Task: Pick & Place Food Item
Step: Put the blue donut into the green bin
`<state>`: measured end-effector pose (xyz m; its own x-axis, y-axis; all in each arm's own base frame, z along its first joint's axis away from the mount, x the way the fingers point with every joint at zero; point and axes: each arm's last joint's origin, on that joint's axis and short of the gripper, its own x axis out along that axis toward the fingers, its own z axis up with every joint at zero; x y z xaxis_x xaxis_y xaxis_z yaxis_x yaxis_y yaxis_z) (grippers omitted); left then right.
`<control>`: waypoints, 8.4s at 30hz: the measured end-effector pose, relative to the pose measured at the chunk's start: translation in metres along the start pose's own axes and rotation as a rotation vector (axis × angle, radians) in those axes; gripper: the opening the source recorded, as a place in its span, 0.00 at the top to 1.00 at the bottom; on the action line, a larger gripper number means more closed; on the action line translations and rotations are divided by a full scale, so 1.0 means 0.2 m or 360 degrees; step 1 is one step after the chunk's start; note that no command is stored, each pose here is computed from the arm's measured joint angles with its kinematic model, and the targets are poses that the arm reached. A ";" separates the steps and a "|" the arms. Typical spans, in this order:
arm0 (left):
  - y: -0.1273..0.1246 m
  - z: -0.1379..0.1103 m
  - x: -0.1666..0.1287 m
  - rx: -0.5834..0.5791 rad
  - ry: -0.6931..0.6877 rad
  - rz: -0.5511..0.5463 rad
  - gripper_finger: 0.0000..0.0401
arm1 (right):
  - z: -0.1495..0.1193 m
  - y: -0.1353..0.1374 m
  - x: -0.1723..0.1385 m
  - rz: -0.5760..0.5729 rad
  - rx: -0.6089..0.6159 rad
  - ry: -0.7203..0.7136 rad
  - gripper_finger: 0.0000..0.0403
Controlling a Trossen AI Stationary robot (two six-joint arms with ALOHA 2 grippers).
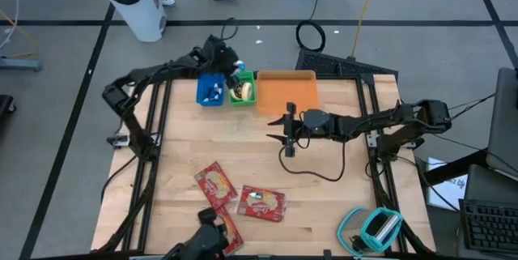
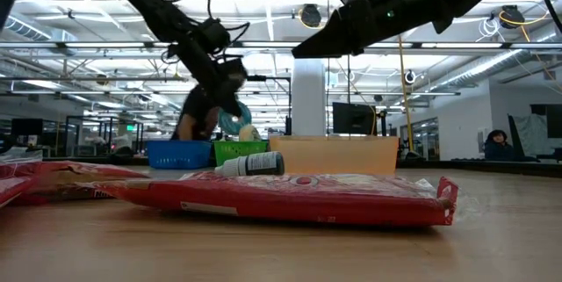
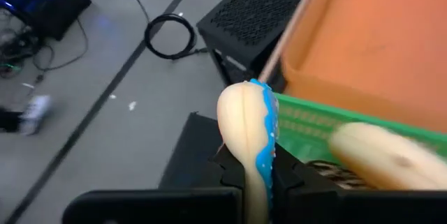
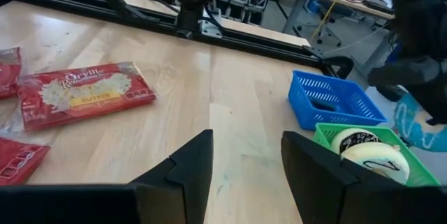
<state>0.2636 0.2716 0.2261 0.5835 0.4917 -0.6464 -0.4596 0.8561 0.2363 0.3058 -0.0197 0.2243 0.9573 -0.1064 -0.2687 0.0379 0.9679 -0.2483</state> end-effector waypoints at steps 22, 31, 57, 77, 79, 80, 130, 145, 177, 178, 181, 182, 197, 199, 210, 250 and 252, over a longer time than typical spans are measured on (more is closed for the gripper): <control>-0.09 -0.01 0.15 0.0288 0.0073 -0.0138 0.98 | -0.03 -0.01 0.00 0.0000 -0.0001 0.0083 0.63; -0.07 0.00 0.15 0.0322 0.0067 -0.0029 0.93 | -0.03 -0.01 0.00 0.0002 -0.0001 0.0094 0.64; -0.10 -0.06 0.16 0.0359 0.0192 -0.0151 0.95 | -0.03 -0.01 0.00 0.0003 -0.0002 0.0094 0.65; -0.16 -0.09 0.25 0.0328 0.0311 -0.0052 0.74 | -0.03 -0.01 0.00 0.0003 0.0001 0.0094 0.65; -0.17 -0.09 0.25 0.0312 0.0313 -0.0048 0.70 | -0.03 -0.01 0.00 0.0002 0.0001 0.0094 0.65; -0.17 -0.09 0.25 0.0293 0.0312 -0.0047 0.67 | -0.03 -0.01 0.00 0.0002 0.0001 0.0094 0.65; -0.17 -0.08 0.23 0.0322 0.0338 0.0023 0.47 | -0.03 0.00 0.00 0.0014 0.0034 0.0091 0.65; -0.18 -0.06 0.21 0.0263 0.0343 0.0092 0.77 | -0.03 0.00 0.00 0.0013 0.0027 0.0092 0.65; -0.26 0.09 -0.10 0.0077 0.0264 0.0143 0.81 | -0.03 0.00 0.00 0.0015 0.0025 0.0099 0.65; -0.26 0.10 -0.13 0.0037 0.0239 0.0102 0.81 | -0.03 0.00 0.00 0.0015 0.0025 0.0100 0.65; -0.25 0.14 -0.21 0.0009 0.0133 0.0010 0.81 | -0.03 0.00 0.00 0.0015 0.0025 0.0103 0.65; -0.23 0.15 -0.23 0.0008 0.0096 0.0007 0.81 | -0.03 0.00 0.00 0.0015 0.0026 0.0103 0.65; 0.15 -0.06 0.04 -0.0770 0.0074 0.0038 0.53 | -0.03 0.00 0.00 0.0011 -0.0009 0.0091 0.65; 0.14 -0.09 0.08 -0.0771 0.0115 0.0031 0.44 | -0.03 -0.01 0.00 0.0008 -0.0009 0.0091 0.65; 0.09 -0.13 0.21 -0.0700 0.0146 -0.0031 0.24 | -0.03 -0.01 0.00 0.0000 -0.0006 0.0089 0.65; -0.28 0.05 0.16 0.0181 0.0265 0.0506 0.98 | -0.03 -0.01 0.00 0.0002 0.0001 0.0097 0.65; -0.34 0.07 0.15 0.0277 0.0282 0.0583 0.98 | -0.03 -0.01 0.00 0.0002 0.0001 0.0096 0.65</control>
<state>0.3217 0.2302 0.2011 0.2722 0.7457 -0.6081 -0.4861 0.6520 0.5819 0.3038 -0.0237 0.2186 0.9383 -0.1189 -0.3248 0.0371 0.9682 -0.2475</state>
